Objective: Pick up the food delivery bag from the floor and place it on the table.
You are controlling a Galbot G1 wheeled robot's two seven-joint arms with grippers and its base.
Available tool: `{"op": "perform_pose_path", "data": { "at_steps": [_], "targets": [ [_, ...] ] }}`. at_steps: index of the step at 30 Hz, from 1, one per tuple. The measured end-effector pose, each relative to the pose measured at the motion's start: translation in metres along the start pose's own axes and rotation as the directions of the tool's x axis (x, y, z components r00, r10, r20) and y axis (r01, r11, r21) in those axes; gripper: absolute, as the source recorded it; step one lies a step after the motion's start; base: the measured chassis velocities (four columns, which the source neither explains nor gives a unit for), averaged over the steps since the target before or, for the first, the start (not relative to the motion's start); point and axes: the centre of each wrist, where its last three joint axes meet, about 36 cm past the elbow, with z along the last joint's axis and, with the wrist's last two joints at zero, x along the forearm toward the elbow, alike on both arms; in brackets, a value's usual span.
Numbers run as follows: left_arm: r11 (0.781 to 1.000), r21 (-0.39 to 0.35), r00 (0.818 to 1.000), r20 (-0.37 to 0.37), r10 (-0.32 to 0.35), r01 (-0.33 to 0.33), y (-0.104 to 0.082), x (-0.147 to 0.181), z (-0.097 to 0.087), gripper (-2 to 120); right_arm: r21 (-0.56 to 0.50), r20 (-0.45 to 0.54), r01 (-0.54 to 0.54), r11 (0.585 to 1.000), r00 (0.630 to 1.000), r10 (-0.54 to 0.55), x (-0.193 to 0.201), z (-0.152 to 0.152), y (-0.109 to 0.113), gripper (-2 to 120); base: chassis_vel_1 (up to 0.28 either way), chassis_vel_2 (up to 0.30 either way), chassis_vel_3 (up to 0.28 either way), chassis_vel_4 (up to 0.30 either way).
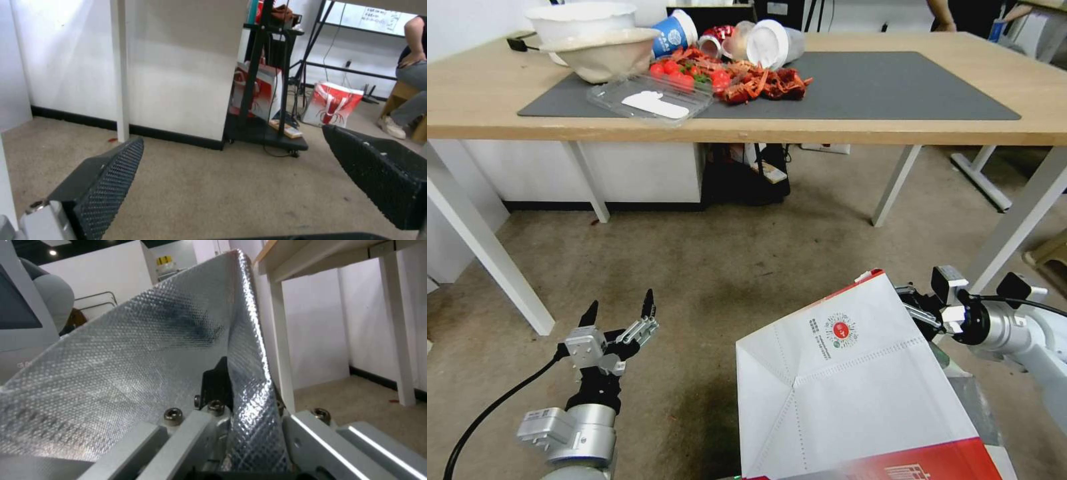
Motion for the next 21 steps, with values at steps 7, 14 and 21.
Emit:
{"op": "perform_pose_path", "data": {
  "at_steps": [7, 14, 21],
  "targets": [
    [1.0, 0.012, 1.0, -0.007, 0.007, -0.006, 0.0001, -0.0008, 0.0033, 100, 0.0, 0.004, 0.002, 1.0, 1.0, -0.002, -0.0027, 0.0009, 0.0003, 0, 0.0, 0.0, 0.0, 0.0],
    [0.999, 0.034, 1.0, 0.011, 0.013, -0.014, -0.0004, -0.0023, 0.0048, 100, -0.002, 0.008, 0.006, 1.0, 1.0, -0.006, -0.0053, 0.0034, 0.0018, 0, 0.0, 0.0, 0.0, 0.0],
    [0.999, 0.036, 0.999, 0.029, 0.018, -0.019, 0.0007, -0.0035, 0.0061, 100, -0.003, 0.012, 0.011, 1.0, 1.0, -0.011, -0.0085, 0.0053, 0.0038, 0, 0.0, 0.0, 0.0, 0.0]
  ]
}}
